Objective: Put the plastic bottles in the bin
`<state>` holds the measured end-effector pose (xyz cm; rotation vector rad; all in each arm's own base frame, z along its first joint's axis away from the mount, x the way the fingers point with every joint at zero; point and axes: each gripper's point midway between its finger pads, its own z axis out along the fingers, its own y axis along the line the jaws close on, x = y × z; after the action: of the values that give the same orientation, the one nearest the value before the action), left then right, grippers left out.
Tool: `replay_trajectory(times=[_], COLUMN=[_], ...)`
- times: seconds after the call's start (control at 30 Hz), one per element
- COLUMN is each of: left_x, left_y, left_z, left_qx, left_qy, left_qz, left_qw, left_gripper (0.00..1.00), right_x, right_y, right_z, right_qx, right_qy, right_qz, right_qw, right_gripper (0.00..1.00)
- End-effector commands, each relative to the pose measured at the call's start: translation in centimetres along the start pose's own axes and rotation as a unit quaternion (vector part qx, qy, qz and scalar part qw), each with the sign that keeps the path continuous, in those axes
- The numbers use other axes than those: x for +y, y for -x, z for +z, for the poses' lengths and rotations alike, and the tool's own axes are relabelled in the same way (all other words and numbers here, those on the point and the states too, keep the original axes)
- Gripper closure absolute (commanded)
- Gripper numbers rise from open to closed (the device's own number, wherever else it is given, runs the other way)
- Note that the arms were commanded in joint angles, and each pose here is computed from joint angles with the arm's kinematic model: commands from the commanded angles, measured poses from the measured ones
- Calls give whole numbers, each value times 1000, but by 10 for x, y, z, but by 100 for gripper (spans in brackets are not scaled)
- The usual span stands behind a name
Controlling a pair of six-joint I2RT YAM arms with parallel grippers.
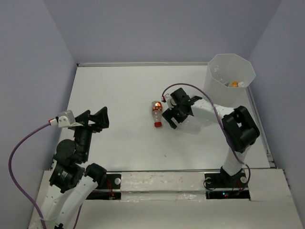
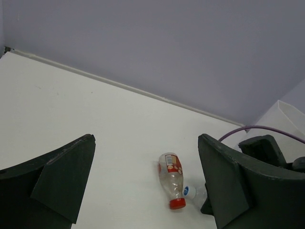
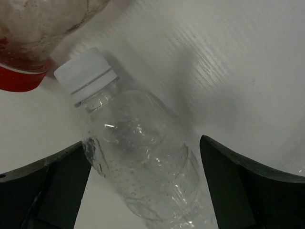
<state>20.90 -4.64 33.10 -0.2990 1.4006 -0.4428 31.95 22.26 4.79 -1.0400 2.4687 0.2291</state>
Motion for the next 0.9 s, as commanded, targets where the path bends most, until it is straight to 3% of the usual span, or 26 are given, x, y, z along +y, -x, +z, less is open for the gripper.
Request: replay_trajectory(times=[0.0, 0.1, 0.2, 0.37, 0.5, 0.53, 0.63, 0.67, 0.7, 0.73, 0.87], left_x=[-5, -5, -7, -9, -8, -8, -7, -7, -7, -7, -6], left_y=[8, 8, 7, 7, 6, 7, 7, 8, 8, 9, 12], left_z=[2, 2, 3, 3, 4, 4, 3, 2, 2, 1, -2], left_qx=[-14, -14, -12, -11, -10, -11, -12, -13, -13, -15, -21], left_qy=[-9, -9, -12, -16, -15, -14, -13, -13, -13, -13, -15], left_qz=[-4, -4, -4, -5, -4, -5, -4, -5, -5, -6, -8], left_qw=[1000, 1000, 1000, 1000, 1000, 1000, 1000, 1000, 1000, 1000, 1000], left_gripper=[1, 1, 1, 1, 1, 1, 1, 1, 1, 1, 1], right_x=[-12, -10, -10, -13, -44, -57, -93, -105, -114, -135, -194], right_y=[20, 19, 16, 34, 88, 114, 141, 155, 158, 161, 152], right_z=[2, -4, -21, -68, -141, -180, -253, -298, -318, -349, -421], right_qx=[-16, -20, -34, -101, -233, -301, -407, -474, -501, -539, -593], right_qy=[-20, -20, -33, -56, -145, -171, -235, -256, -272, -299, -369], right_qz=[-15, -5, 13, 50, 94, 114, 163, 179, 188, 203, 240], right_qw=[1000, 1000, 999, 992, 957, 931, 867, 824, 800, 761, 674], right_gripper=[7, 27, 57, 59, 59, 59, 59, 59, 59, 59, 60])
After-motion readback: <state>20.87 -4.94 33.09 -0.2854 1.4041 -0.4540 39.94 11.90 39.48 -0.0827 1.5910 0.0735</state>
